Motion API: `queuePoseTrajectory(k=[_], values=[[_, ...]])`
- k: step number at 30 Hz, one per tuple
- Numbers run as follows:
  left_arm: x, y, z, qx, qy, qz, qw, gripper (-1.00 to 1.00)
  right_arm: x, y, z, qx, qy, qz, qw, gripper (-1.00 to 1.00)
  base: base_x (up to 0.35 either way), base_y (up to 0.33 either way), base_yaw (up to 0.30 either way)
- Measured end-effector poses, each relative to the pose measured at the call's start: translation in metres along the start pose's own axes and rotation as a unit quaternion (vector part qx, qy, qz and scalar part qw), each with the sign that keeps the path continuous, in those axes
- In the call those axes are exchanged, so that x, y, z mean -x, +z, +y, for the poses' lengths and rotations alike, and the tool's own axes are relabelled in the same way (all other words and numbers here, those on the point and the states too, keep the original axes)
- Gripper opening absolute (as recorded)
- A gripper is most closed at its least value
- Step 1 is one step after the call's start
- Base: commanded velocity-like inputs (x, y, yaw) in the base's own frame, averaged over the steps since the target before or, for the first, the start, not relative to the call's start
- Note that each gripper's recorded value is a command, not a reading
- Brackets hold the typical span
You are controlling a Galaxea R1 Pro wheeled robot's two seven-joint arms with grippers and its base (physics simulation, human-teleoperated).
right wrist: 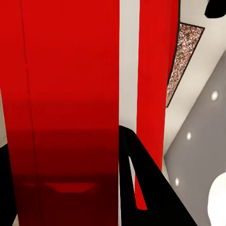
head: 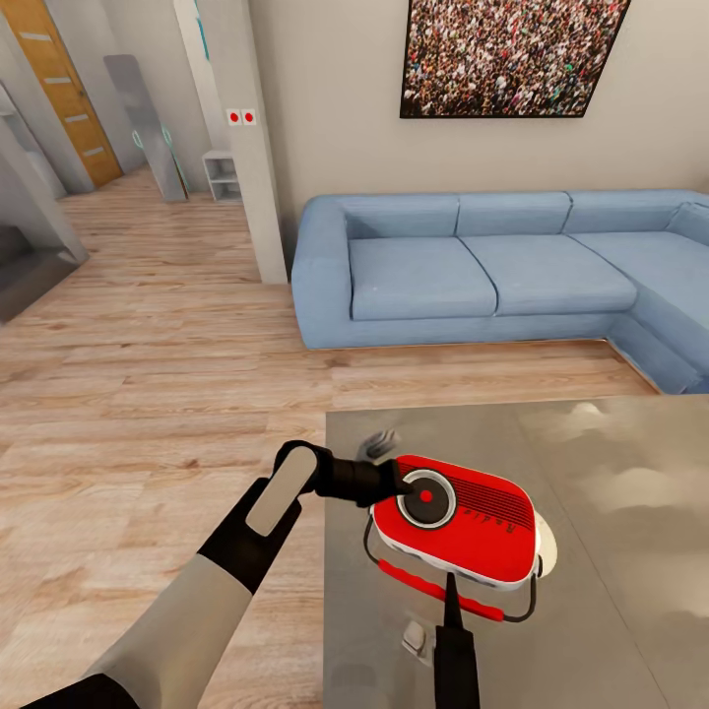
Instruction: Turn on the radio receiver that's on the table in the living room.
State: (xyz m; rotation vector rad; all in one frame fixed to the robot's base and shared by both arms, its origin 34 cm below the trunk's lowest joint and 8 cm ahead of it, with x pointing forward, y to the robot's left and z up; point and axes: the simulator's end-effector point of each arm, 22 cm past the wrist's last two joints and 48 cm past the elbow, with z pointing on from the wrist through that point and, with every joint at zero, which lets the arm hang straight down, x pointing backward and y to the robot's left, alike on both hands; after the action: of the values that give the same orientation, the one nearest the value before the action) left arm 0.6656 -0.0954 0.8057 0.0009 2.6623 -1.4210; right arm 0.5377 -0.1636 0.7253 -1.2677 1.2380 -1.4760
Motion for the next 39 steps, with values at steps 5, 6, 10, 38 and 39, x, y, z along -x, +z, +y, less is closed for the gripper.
queuePoseTrajectory(k=[5,6,10,38,39], values=[[-0.006,0.004,-0.002,0.001,0.006,0.007,1.0000,-1.00,0.001,0.000,0.000,0.000,0.001,0.000,1.0000,-1.00,0.000,0.000,0.000],[-0.006,0.004,-0.002,0.001,0.006,0.008,0.9999,-1.00,0.001,0.000,0.000,0.000,0.001,0.000,1.0000,-1.00,0.000,0.000,0.000],[-0.012,0.007,-0.006,-0.003,0.008,0.015,0.9998,-1.00,0.001,0.000,0.000,0.000,0.001,0.000,1.0000,-1.00,0.000,0.000,0.000],[0.029,0.005,-0.022,0.018,0.044,-0.010,0.9988,-1.00,0.001,0.000,0.000,0.001,0.001,0.000,1.0000,-1.00,0.000,0.000,0.000],[0.031,0.006,-0.020,0.019,0.039,-0.010,0.9990,-1.00,0.001,0.000,0.000,0.001,0.001,0.000,1.0000,-1.00,0.000,0.000,0.000]])
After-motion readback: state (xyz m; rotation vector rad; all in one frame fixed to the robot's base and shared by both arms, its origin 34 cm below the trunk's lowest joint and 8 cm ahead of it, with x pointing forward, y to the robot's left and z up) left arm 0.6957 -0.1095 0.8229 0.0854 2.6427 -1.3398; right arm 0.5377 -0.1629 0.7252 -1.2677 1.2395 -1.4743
